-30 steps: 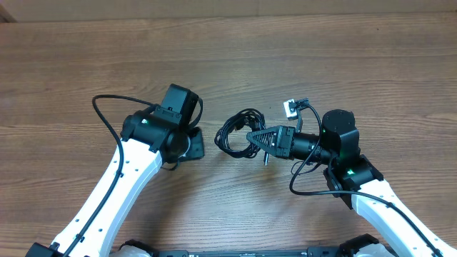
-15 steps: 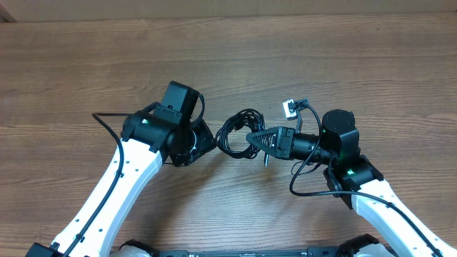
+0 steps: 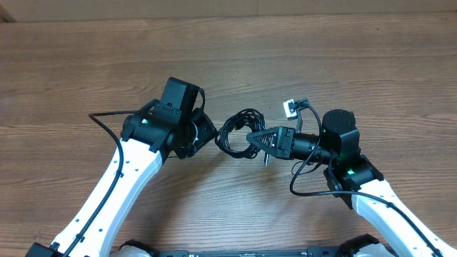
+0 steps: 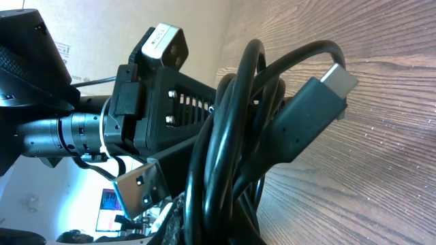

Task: Untangle cables

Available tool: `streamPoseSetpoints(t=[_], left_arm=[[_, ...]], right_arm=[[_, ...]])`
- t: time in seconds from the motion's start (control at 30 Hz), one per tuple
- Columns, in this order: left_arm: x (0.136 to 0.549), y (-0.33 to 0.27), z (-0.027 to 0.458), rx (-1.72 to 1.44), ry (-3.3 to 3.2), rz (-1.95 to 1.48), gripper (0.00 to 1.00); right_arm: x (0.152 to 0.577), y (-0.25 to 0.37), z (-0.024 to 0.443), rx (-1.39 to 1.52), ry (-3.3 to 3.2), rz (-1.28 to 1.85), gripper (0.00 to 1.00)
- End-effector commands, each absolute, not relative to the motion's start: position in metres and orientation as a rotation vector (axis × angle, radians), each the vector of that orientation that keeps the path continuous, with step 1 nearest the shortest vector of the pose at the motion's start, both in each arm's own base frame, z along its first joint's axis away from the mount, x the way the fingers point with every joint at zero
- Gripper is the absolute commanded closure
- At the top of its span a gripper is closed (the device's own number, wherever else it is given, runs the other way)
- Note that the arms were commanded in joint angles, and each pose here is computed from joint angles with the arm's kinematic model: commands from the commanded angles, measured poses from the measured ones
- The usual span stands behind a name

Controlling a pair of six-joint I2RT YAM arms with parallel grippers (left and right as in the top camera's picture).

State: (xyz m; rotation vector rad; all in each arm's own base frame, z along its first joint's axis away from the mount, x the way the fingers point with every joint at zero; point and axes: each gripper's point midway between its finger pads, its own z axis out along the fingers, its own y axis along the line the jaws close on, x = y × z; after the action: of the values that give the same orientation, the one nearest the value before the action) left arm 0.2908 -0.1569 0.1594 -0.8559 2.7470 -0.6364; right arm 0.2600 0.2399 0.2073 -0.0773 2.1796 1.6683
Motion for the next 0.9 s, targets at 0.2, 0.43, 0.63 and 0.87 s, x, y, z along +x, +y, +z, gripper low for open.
streamPoseSetpoints(t=[0.2,0.43,0.63,0.87], left_arm=[[0.284,-0.172,0.142,-0.639,2.884,-0.685,0.62],[0.298,-0.171,0.151,-0.402,2.835,-0.739,0.49],[0.297,-0.169,0.162,-0.325,2.821,-0.878,0.47],[0.286,-0.175,0.161,-0.308,2.861,-0.9,0.48]], right_arm=[[0.26,0.241,0.219,-0.123,2.138,1.672,0.96],[0.26,0.241,0.219,-0.124,2.138,1.672,0.96],[0.26,0.241,0.219,-0.123,2.138,1.672,0.96],[0.26,0.241,0.219,-0.123,2.138,1.672,0.96]])
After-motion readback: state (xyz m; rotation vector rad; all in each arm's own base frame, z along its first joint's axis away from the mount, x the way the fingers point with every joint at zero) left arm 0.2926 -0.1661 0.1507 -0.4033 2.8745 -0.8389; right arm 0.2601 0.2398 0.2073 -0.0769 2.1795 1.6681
